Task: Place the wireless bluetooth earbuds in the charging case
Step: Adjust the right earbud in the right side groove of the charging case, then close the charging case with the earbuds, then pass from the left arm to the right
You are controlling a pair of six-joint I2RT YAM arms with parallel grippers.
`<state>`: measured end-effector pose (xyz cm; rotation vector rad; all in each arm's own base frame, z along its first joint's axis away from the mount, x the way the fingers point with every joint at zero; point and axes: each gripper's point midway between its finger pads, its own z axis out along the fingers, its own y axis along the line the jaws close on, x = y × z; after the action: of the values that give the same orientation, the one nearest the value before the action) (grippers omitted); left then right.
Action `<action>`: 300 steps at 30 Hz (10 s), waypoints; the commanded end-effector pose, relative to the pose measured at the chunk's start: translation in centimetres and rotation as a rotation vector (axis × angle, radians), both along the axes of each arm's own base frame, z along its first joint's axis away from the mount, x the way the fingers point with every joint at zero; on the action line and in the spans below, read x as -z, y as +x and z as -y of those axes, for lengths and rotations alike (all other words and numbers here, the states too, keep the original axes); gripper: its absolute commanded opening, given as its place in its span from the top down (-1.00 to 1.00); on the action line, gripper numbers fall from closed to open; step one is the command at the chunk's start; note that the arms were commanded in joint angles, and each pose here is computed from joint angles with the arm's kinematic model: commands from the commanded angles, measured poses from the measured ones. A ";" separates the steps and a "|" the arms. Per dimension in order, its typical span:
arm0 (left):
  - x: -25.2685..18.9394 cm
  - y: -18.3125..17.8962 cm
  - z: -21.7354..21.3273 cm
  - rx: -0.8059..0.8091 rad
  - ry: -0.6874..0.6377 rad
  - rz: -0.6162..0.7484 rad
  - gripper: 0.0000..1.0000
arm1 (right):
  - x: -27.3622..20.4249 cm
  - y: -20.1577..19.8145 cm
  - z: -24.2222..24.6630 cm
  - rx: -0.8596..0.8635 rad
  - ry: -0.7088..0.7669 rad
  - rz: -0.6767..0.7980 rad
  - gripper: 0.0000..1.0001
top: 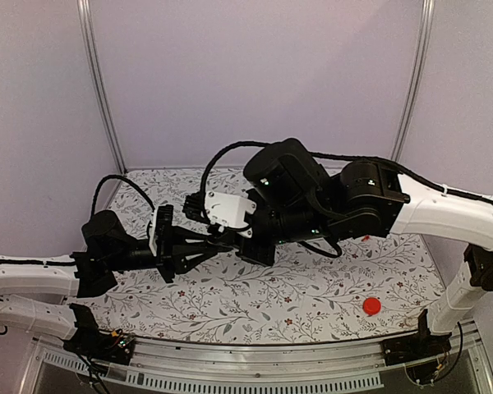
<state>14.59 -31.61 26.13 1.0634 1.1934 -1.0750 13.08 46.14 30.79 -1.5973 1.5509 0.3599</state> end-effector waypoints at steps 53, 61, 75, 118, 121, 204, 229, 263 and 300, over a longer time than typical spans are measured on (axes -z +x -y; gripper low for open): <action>-2.2 -0.4 -0.5 -0.018 -0.057 0.050 0.76 | 0.5 1.5 0.2 0.079 -0.005 0.066 0.58; -1.6 -0.3 0.1 -0.019 -0.030 0.043 0.77 | 0.6 2.0 -0.1 0.098 -0.014 0.080 0.58; -2.0 -0.3 -0.4 -0.039 -0.051 0.046 0.78 | 1.0 2.4 0.0 0.124 -0.016 0.095 0.71; -4.3 -0.6 -2.2 -0.073 -0.157 0.093 0.79 | -1.9 2.8 2.0 0.124 0.204 -0.078 0.75; -4.2 -0.6 -2.1 -0.072 -0.154 0.091 0.79 | -2.2 2.8 2.1 0.126 0.212 -0.076 0.70; -2.4 -2.2 1.5 0.166 -0.059 0.026 0.81 | -1.3 8.6 4.0 -0.015 0.329 -0.401 -0.01; -2.3 -0.2 1.6 0.067 -0.050 -0.012 0.82 | -0.7 2.3 2.0 -0.176 0.245 -0.402 -0.02; -3.1 2.4 2.7 0.055 -0.097 -0.277 0.79 | 0.4 5.0 4.1 0.091 0.088 0.227 -0.57; -1.1 5.3 3.7 -0.040 -0.065 -0.445 0.60 | 3.2 5.3 2.5 0.160 -0.046 0.432 0.29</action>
<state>18.20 -35.29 26.73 0.8299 1.4845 -1.3815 18.82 42.99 27.34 -1.4657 1.3494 -0.1443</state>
